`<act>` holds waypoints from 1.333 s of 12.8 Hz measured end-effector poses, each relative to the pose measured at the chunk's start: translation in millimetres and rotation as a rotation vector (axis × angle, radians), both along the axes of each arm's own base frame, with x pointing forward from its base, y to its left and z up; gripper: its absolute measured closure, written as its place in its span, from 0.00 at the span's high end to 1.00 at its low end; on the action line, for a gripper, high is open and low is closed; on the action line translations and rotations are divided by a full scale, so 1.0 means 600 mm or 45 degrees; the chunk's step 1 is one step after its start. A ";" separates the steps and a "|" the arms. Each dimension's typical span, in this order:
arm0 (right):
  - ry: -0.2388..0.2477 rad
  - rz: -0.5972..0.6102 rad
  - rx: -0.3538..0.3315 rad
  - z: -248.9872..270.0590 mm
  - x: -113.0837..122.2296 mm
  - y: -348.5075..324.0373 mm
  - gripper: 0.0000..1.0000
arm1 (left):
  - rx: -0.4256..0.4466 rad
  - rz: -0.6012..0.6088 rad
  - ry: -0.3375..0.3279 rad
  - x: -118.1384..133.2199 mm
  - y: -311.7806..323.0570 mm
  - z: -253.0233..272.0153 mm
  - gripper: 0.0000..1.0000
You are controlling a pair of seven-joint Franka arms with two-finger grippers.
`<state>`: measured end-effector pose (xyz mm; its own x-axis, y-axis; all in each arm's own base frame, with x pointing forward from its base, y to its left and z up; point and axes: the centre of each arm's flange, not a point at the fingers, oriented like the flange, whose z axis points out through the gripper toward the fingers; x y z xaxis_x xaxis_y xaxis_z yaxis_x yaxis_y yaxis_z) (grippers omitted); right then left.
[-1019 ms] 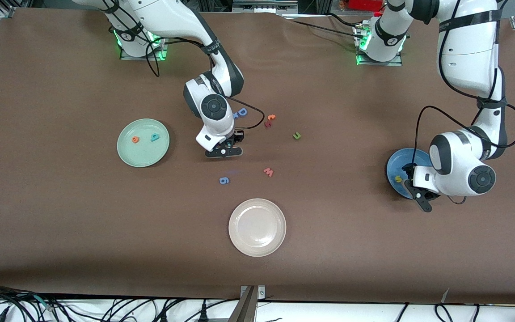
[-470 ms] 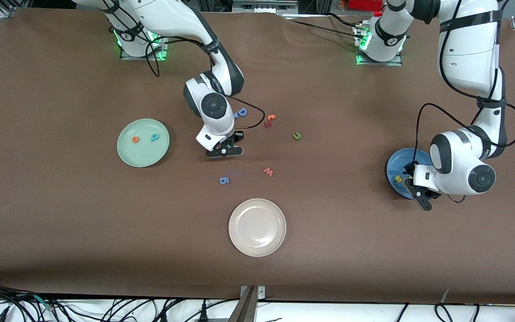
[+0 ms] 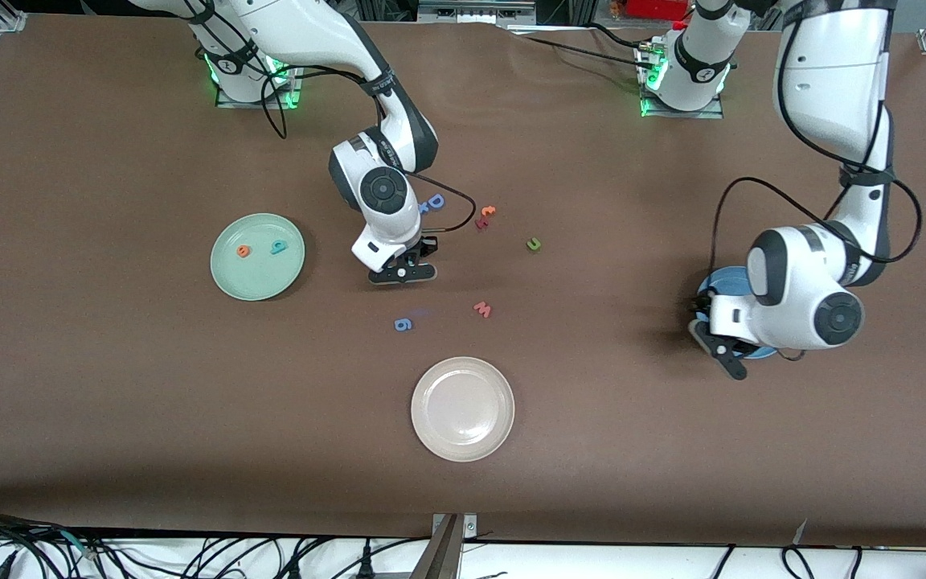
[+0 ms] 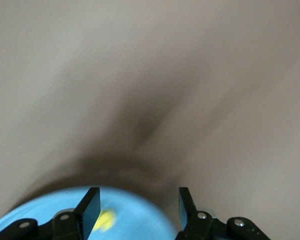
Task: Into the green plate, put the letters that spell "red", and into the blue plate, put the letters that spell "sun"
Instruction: 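Grasp the teal piece and carry it to the green plate with the right gripper, then release the teal piece while the left gripper grasps the green n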
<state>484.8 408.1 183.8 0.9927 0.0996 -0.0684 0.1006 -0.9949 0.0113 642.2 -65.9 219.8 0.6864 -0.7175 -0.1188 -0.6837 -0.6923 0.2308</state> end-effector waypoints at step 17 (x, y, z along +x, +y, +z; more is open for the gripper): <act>0.241 0.138 -0.164 0.079 0.107 -0.457 0.18 | 0.092 0.691 0.023 -0.193 -0.246 0.058 1.00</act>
<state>548.8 134.0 231.3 0.9450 0.1832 -0.2711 0.2190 -0.9697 0.1083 526.6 -213.6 254.5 0.9530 -0.2507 -0.1700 -0.2204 -0.9590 0.1784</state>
